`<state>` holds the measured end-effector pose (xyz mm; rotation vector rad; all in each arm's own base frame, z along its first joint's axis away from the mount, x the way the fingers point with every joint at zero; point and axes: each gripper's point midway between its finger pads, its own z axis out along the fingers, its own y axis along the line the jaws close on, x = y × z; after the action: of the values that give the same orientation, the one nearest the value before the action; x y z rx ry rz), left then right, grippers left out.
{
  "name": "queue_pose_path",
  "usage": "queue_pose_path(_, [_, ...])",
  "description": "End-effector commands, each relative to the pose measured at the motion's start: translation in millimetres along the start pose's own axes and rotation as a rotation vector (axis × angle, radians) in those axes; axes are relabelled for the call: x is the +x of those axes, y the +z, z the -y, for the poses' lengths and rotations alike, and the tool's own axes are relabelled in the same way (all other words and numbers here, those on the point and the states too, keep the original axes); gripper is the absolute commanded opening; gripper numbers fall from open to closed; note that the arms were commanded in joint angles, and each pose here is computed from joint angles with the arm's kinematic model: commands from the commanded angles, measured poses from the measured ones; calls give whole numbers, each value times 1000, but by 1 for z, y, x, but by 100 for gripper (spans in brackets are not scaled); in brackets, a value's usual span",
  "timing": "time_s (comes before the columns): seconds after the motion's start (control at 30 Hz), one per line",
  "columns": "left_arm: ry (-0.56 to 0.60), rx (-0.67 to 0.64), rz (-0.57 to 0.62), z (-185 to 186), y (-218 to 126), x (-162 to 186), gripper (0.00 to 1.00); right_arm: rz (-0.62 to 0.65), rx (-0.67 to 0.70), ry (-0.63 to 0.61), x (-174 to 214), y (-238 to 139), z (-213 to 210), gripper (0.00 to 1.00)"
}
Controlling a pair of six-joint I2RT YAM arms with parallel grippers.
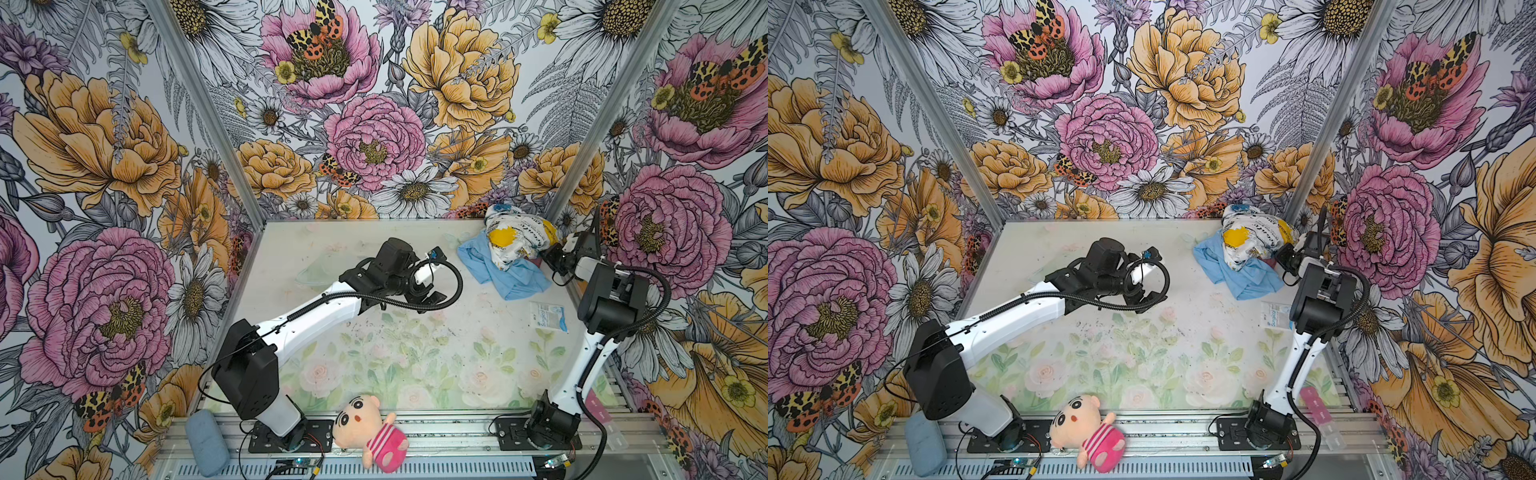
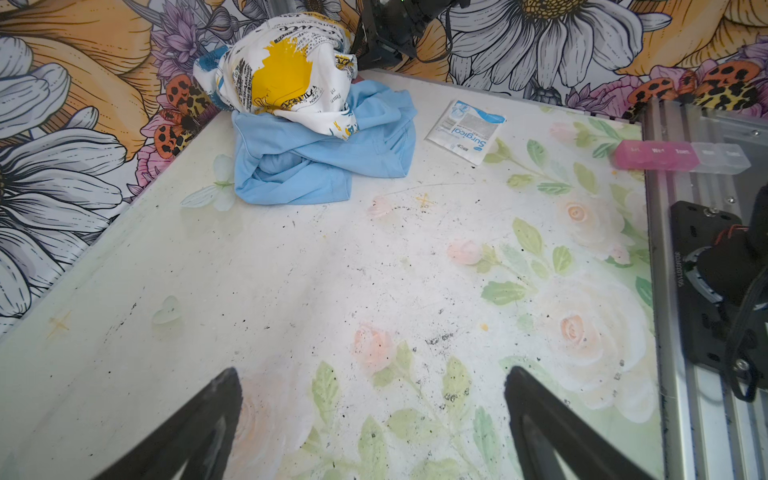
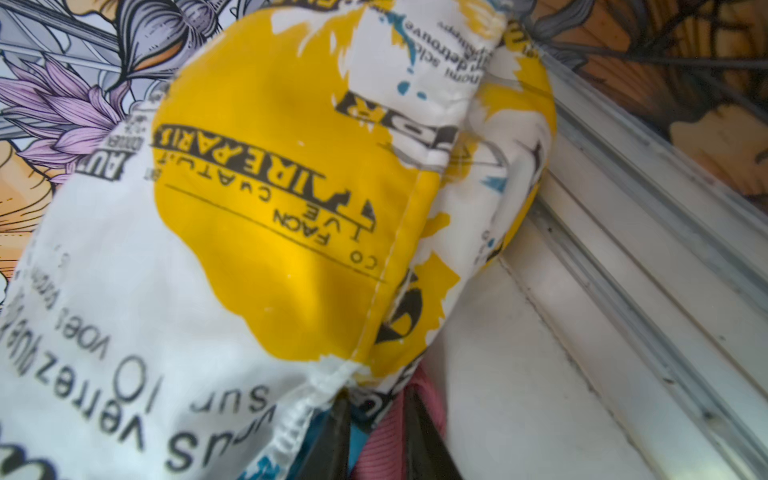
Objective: Pick out a specific cloth from the pile
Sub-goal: 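Reach the right gripper under the printed cloth and grasp the pink cloth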
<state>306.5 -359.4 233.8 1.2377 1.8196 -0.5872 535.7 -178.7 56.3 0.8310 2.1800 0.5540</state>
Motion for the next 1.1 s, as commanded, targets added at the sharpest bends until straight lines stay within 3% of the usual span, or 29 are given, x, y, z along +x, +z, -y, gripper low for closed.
queue_pose_path(0.0, [-7, 12, 19, -3, 2, -5, 99, -22, 1, -12, 7, 2, -7, 25])
queue_pose_path(0.23, [-14, 25, 23, -1, 2, -6, 99, -7, 31, -46, 11, -14, -7, 25])
queue_pose_path(0.7, [-9, 15, 14, -3, 3, -2, 99, -53, 28, -10, 12, 10, 0, 23])
queue_pose_path(0.77, [-8, 14, 12, -4, 4, -2, 99, -64, 29, -8, 11, 14, -1, 20])
queue_pose_path(0.93, [-13, 8, 10, -7, 4, -1, 99, -60, 27, -24, 9, 16, -6, 0])
queue_pose_path(1.07, [-9, 1, 14, -7, 1, -3, 99, -57, -7, -31, 6, 14, -20, 0])
